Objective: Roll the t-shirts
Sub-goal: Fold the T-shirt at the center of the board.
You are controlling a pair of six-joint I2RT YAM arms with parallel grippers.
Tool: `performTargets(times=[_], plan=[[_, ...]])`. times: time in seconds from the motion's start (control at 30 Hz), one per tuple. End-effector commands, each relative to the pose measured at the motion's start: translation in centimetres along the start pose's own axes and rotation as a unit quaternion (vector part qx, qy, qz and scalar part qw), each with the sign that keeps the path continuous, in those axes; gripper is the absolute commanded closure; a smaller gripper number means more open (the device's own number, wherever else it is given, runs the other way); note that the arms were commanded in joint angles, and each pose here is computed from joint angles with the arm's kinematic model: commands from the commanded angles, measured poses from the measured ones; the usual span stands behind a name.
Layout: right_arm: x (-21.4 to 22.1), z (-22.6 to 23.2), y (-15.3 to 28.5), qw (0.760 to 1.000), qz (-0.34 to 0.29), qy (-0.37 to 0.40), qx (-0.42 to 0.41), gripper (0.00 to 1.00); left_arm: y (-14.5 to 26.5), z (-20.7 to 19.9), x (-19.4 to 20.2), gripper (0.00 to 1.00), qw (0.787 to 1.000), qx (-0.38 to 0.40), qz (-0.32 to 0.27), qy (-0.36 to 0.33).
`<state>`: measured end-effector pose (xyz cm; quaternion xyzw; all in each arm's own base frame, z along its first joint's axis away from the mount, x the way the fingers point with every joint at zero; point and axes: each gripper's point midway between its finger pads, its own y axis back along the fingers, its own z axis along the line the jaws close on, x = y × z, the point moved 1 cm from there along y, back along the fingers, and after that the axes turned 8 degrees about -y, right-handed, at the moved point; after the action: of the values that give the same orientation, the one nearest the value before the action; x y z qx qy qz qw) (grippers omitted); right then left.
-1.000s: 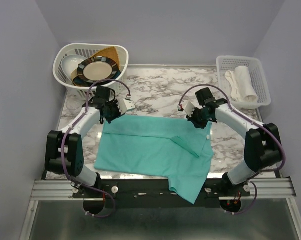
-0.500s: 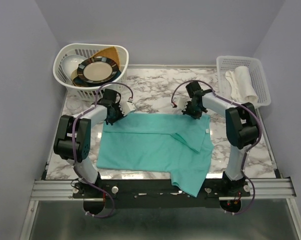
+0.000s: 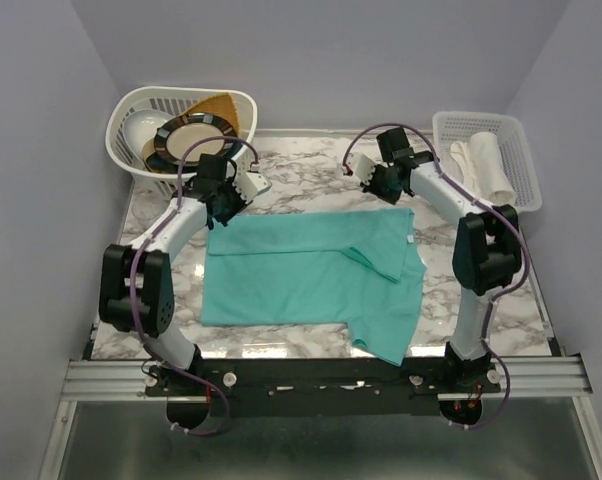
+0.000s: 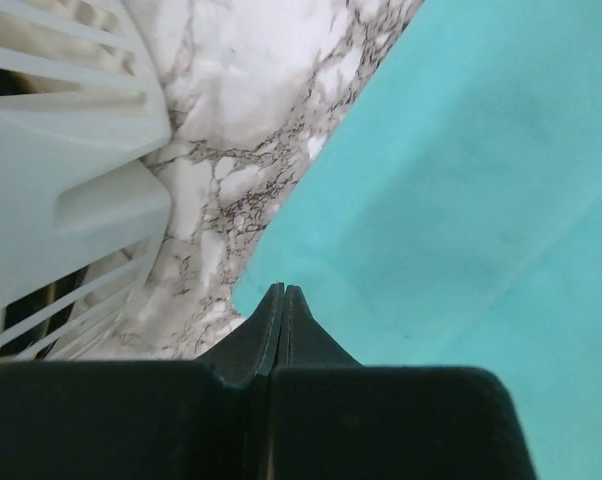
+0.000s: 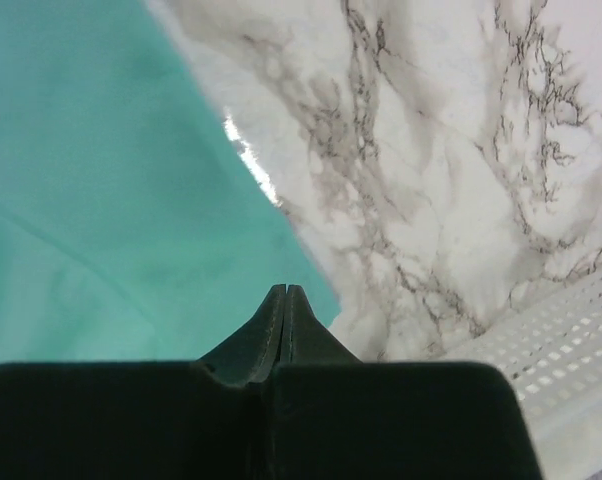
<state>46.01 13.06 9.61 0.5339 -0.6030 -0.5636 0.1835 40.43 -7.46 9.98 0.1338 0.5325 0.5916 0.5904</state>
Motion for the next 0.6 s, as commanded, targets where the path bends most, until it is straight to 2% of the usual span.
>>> performTargets(times=[0.0, 0.1, 0.27, 0.3, 0.33, 0.37, 0.47, 0.57], plan=[[-0.9, 5.5, 3.6, 0.996, -0.049, -0.024, -0.072, 0.98, 5.4, -2.1, -2.6, 1.0, 0.996, 0.021, -0.063, 0.052], [0.5, 8.2, 1.3, 0.994, -0.022, -0.019, -0.11, 0.99, 6.9, -3.3, -1.6, 1.0, 0.996, 0.014, -0.056, 0.061], [-0.1, 10.5, -0.4, 0.991, -0.012, -0.008, -0.137, 0.99, 8.5, -4.2, 1.5, 1.0, 0.998, -0.014, -0.021, 0.057], [-0.7, 11.4, -0.6, 0.99, -0.013, 0.004, -0.142, 0.99, 8.4, -4.6, 2.6, 0.98, 0.998, -0.018, -0.005, 0.062], [-0.8, 12.1, -0.8, 0.989, -0.01, 0.009, -0.149, 0.99, 8.5, -4.6, 3.0, 0.9, 0.998, -0.021, -0.001, 0.065], [-1.1, 12.8, -0.7, 0.988, -0.01, 0.017, -0.155, 0.99, 9.0, -4.4, 3.4, 0.73, 0.997, -0.03, 0.0, 0.072], [-2.1, 15.9, 0.0, 0.983, -0.01, 0.044, -0.181, 0.99, 9.5, -4.1, 4.3, 0.58, 0.995, -0.047, 0.003, 0.089], [-2.3, 18.9, 0.9, 0.976, -0.004, 0.06, -0.209, 0.99, 9.9, -3.7, 5.2, 0.54, 0.993, -0.065, 0.008, 0.102]])
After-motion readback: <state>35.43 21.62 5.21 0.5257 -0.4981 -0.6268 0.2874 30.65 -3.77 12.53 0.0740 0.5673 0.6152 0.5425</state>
